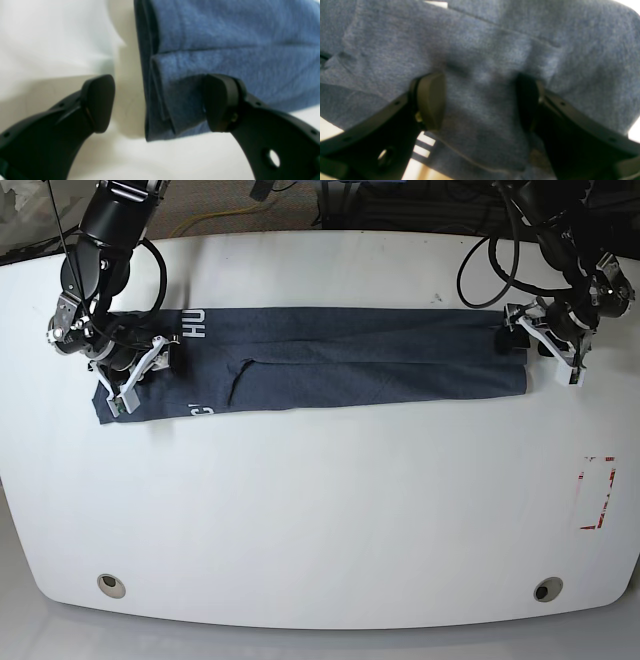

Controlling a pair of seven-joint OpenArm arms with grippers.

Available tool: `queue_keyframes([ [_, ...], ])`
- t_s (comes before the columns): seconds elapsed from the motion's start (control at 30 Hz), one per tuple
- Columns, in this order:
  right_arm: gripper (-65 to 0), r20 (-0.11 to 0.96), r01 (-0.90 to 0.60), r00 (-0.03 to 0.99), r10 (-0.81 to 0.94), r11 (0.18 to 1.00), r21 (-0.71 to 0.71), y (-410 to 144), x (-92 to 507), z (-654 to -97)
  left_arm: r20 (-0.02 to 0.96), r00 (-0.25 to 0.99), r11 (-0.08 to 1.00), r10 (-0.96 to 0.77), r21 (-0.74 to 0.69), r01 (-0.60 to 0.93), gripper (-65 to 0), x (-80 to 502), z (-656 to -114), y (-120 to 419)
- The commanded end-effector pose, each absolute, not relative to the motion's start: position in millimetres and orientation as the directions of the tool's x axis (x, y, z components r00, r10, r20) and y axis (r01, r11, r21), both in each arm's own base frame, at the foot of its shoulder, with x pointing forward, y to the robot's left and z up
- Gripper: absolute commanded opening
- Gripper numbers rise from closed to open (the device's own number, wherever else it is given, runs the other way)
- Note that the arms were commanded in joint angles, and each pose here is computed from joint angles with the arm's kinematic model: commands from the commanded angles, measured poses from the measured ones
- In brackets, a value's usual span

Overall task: Fold the T-shirt properly
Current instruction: 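Release the strip and shift the left gripper inward along it, then grasp the strip's end with the left gripper and fold it toward the right gripper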

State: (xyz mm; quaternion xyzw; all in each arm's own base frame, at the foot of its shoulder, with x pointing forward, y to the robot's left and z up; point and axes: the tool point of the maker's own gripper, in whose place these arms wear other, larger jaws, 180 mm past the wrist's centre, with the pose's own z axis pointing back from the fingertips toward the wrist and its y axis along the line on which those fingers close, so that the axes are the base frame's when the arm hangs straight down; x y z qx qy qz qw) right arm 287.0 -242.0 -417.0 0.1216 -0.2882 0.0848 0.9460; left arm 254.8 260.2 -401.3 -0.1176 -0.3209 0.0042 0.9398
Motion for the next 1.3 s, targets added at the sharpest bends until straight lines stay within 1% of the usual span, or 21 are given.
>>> queue_keyframes([
  [0.0,-22.8,0.560,-0.227,0.821,0.107,0.962,0.150,-250.3,289.4,-412.0,0.625,0.775,0.972,0.091,-0.224,0.067,-12.8,263.2,-394.8,266.1],
  [0.17,-22.8,0.559,-0.227,0.822,0.106,0.962,0.151,-249.7,288.8,-412.6,0.607,0.788,0.961,0.108,-0.266,0.073,-13.2,262.5,-404.0,257.0],
  [0.23,-22.8,0.559,-0.227,0.822,0.105,0.962,0.153,-249.0,288.8,-412.8,0.600,0.790,0.944,0.123,-0.316,0.093,-13.3,264.3,-408.4,244.0],
  [0.27,-22.8,0.560,-0.227,0.822,0.102,0.961,0.159,-246.5,288.8,-413.6,0.596,0.792,0.934,0.133,-0.343,0.101,-14.6,264.2,-410.1,237.6],
  [0.3,-22.8,0.561,-0.227,0.822,0.099,0.960,0.165,-243.9,288.8,-414.4,0.590,0.795,0.923,0.143,-0.369,0.108,-18.1,264.0,-411.3,232.5],
  [0.33,-22.8,0.561,-0.227,0.822,0.098,0.960,0.166,-243.3,288.8,-414.5,0.577,0.803,0.911,0.152,-0.398,0.113,-24.6,262.6,-414.0,226.3],
  [0.37,-22.8,0.561,-0.227,0.822,0.098,0.960,0.166,-243.3,288.8,-414.5,0.569,0.807,0.903,0.159,-0.414,0.115,-29.2,261.6,-415.8,222.9],
  [0.4,-22.8,0.560,-0.227,0.823,0.097,0.959,0.168,-242.2,288.7,-415.0,0.560,0.812,0.896,0.163,-0.428,0.115,-35.7,260.4,-418.1,219.9],
  [0.43,-22.8,0.561,-0.227,0.823,0.096,0.959,0.169,-241.5,288.7,-415.2,0.543,0.822,0.888,0.169,-0.447,0.113,-45.6,258.3,-422.6,216.2],
  [0.47,-22.8,0.561,-0.227,0.823,0.094,0.958,0.172,-240.2,288.7,-415.6,0.536,0.827,0.884,0.168,-0.453,0.114,-51.9,257.7,-424.3,214.1],
  [0.5,-22.8,0.561,-0.228,0.823,0.094,0.958,0.174,-239.6,288.7,-415.8,0.530,0.831,0.884,0.166,-0.454,0.113,-56.5,256.5,-425.3,213.9],
  [0.53,-22.8,0.561,-0.228,0.823,0.093,0.958,0.175,-239.0,288.7,-416.0,0.531,0.831,0.884,0.165,-0.453,0.114,-59.7,257.8,-424.4,213.7],
  [0.57,-22.8,0.561,-0.228,0.823,0.093,0.958,0.175,-239.0,288.7,-416.0,0.529,0.833,0.884,0.164,-0.454,0.114,-61.5,257.7,-424.4,213.8],
  [0.63,-22.8,0.561,-0.228,0.823,0.092,0.958,0.177,-238.3,288.7,-416.1,0.530,0.835,0.888,0.152,-0.444,0.120,-62.5,257.2,-421.7,214.9],
  [0.8,-22.8,0.560,-0.227,0.823,0.092,0.958,0.177,-238.3,288.1,-416.6,0.633,0.768,0.924,0.101,-0.346,0.163,-62.6,266.1,-383.5,221.8],
  [0.87,-22.8,0.559,-0.227,0.824,0.091,0.958,0.178,-238.3,287.8,-417.0,0.681,0.730,0.937,0.052,-0.287,0.201,-62.6,271.0,-361.9,219.4],
  [1.0,-22.8,0.559,-0.227,0.824,0.091,0.958,0.178,-238.3,287.8,-417.0,0.684,0.730,0.955,-0.018,-0.205,0.216,-62.6,269.6,-337.1,220.5],
  [1.2,-22.8,0.559,-0.227,0.824,0.091,0.958,0.178,-238.3,287.8,-417.0,0.716,0.695,0.924,-0.069,-0.217,0.315,-62.2,277.9,-321.4,170.5],
  [1.27,-22.8,0.559,-0.227,0.824,0.090,0.957,0.180,-237.6,287.8,-417.2,0.723,0.685,0.893,-0.095,-0.243,0.380,-62.1,283.9,-320.3,139.8],
])
